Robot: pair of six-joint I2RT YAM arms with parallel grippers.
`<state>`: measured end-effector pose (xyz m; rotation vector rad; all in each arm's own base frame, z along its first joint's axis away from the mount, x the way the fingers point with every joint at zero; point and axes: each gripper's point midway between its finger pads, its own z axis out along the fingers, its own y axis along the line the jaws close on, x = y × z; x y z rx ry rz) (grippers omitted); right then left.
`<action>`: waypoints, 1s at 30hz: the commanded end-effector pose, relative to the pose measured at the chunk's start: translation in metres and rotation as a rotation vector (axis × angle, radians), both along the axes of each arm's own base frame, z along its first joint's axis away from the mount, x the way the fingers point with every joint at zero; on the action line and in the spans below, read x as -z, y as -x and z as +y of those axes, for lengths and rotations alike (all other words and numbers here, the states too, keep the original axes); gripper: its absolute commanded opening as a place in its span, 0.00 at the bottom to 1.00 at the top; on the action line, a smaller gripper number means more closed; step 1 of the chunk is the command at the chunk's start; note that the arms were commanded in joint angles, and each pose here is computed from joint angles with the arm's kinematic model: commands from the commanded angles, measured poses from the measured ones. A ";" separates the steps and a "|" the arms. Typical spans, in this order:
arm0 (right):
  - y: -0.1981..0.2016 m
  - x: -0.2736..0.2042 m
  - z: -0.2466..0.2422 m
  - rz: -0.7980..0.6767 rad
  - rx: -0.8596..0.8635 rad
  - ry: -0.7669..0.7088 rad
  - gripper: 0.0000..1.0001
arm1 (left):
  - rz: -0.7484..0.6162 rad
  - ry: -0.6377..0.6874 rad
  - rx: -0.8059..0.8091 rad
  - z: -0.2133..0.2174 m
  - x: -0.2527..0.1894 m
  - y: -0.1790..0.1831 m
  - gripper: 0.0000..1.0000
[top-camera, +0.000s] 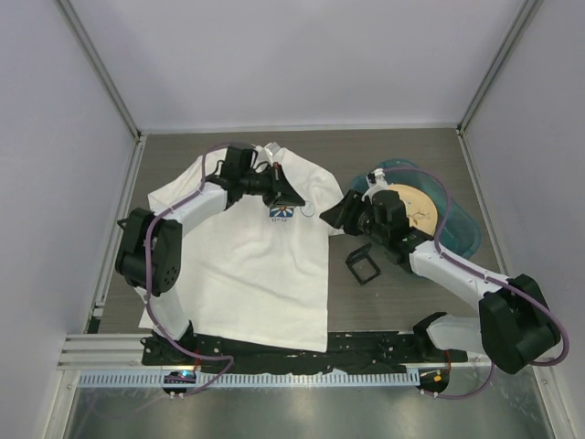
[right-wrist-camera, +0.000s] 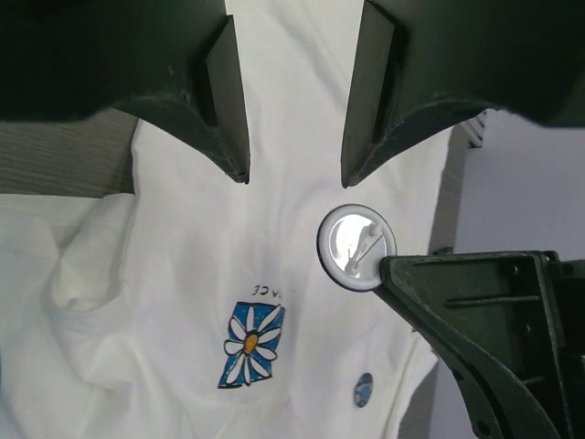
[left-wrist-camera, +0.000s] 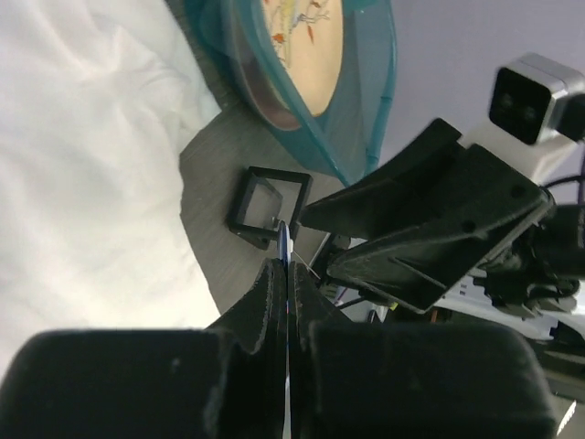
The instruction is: Remove the brooch from the garment
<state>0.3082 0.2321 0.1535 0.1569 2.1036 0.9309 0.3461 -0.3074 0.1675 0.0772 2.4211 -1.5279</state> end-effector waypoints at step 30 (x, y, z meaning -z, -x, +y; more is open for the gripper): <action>-0.006 -0.074 0.008 -0.090 0.034 -0.573 0.51 | -0.130 0.239 0.127 -0.028 -0.068 0.029 0.00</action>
